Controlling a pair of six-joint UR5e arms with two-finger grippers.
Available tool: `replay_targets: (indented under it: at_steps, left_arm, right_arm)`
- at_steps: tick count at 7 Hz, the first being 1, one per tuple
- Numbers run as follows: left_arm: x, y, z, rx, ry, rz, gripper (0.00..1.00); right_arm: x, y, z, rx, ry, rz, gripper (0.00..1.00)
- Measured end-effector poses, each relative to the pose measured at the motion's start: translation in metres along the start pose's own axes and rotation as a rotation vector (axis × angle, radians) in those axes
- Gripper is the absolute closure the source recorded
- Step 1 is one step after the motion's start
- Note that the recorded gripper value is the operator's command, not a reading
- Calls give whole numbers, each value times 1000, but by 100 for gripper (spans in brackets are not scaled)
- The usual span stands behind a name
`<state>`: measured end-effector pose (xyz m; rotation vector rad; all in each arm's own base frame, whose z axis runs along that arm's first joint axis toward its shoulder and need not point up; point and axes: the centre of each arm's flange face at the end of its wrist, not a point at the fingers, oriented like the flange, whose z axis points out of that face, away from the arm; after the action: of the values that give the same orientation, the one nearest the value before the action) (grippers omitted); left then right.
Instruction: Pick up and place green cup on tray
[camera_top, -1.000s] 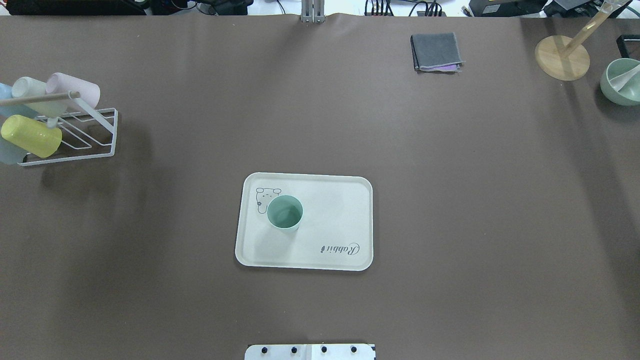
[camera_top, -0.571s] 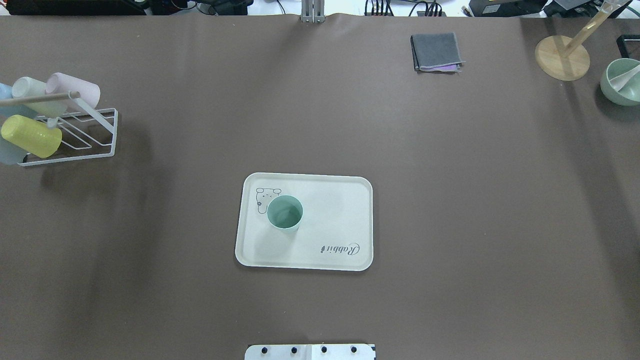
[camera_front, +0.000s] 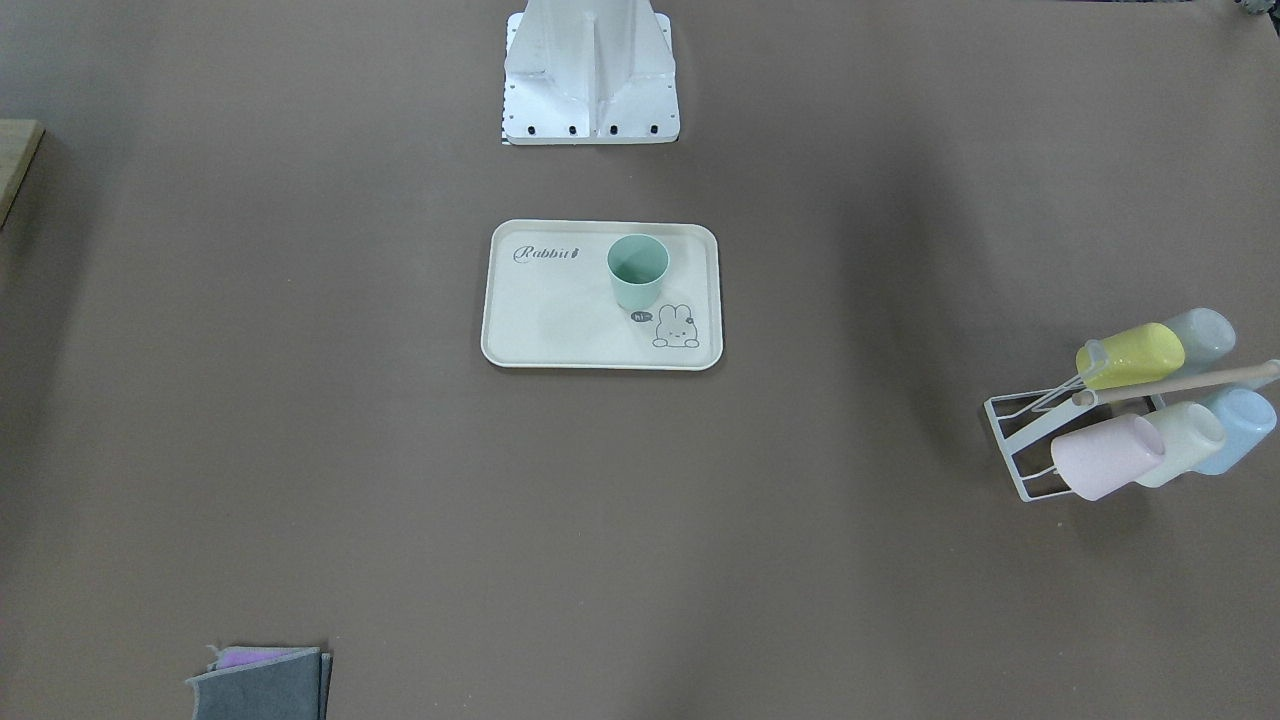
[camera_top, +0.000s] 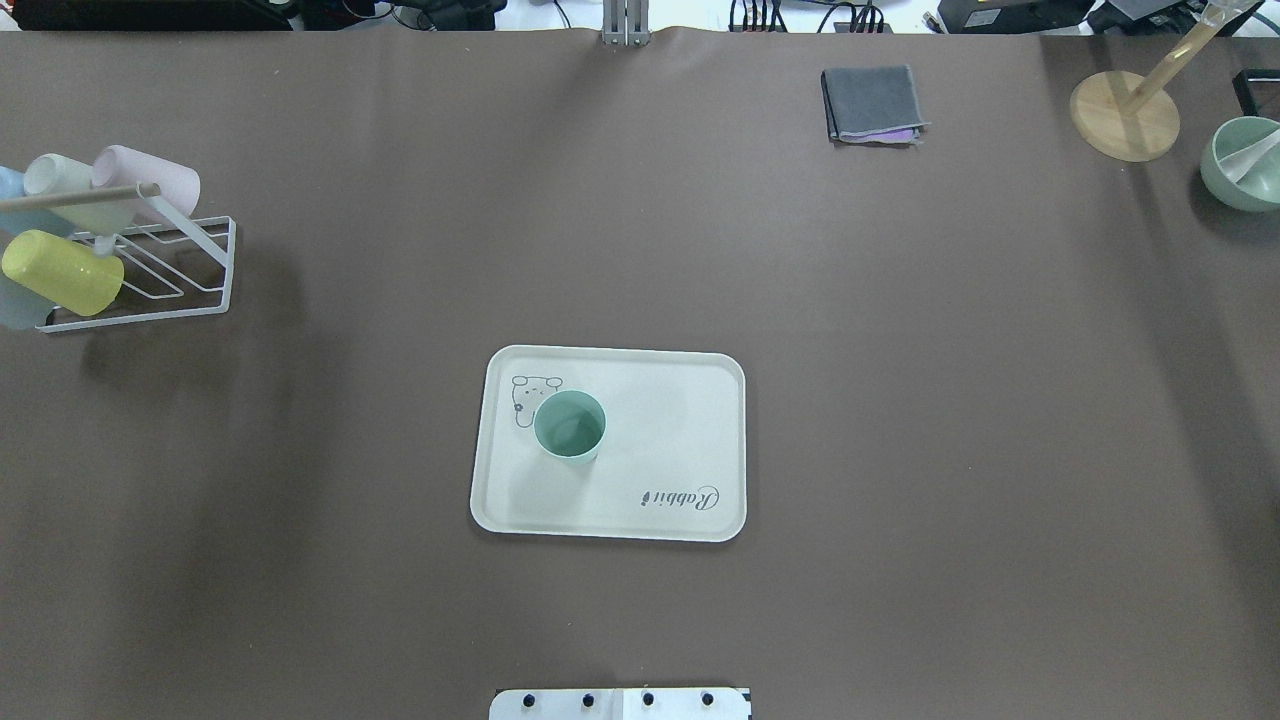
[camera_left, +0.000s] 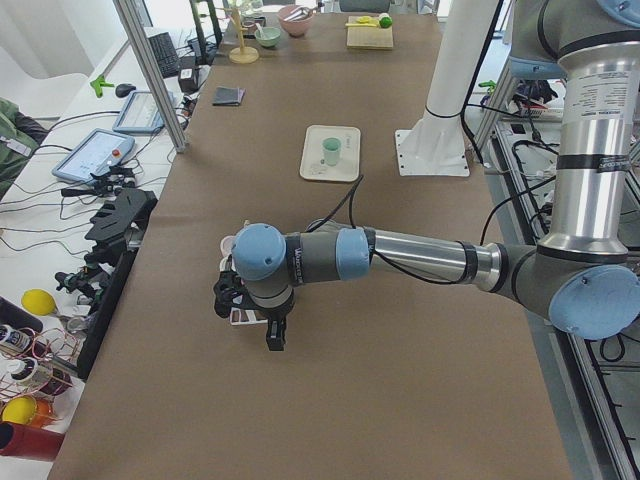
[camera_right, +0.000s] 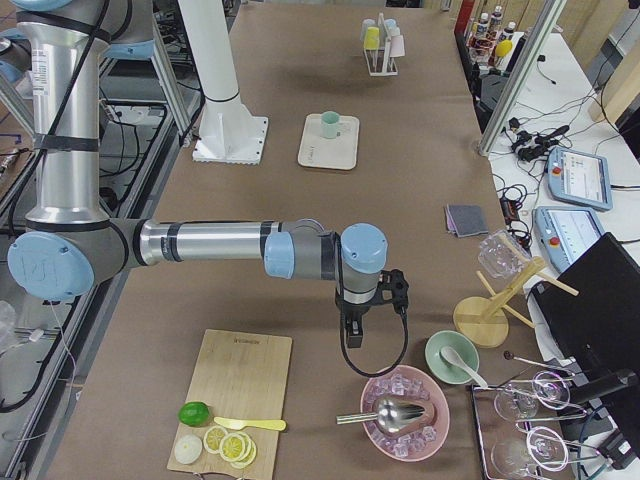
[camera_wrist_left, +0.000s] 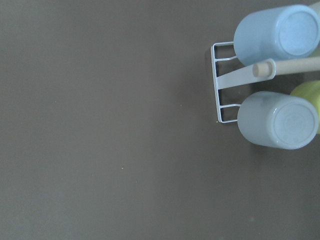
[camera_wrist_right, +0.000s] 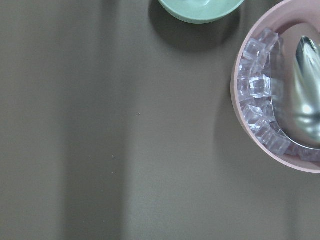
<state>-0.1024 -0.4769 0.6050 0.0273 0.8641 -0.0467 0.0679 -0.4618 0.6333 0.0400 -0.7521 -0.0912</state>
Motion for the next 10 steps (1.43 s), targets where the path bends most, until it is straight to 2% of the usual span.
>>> replay_targets:
  at_steps: [2,10]
  left_arm:
    - [14,-3,13,25,-10,-5,1]
    - [31,-11,20,34,-20,37,1]
  right_arm:
    - [2,6,3,-5,-5,5,0]
    - [3,18,5,-12,-7,11,0]
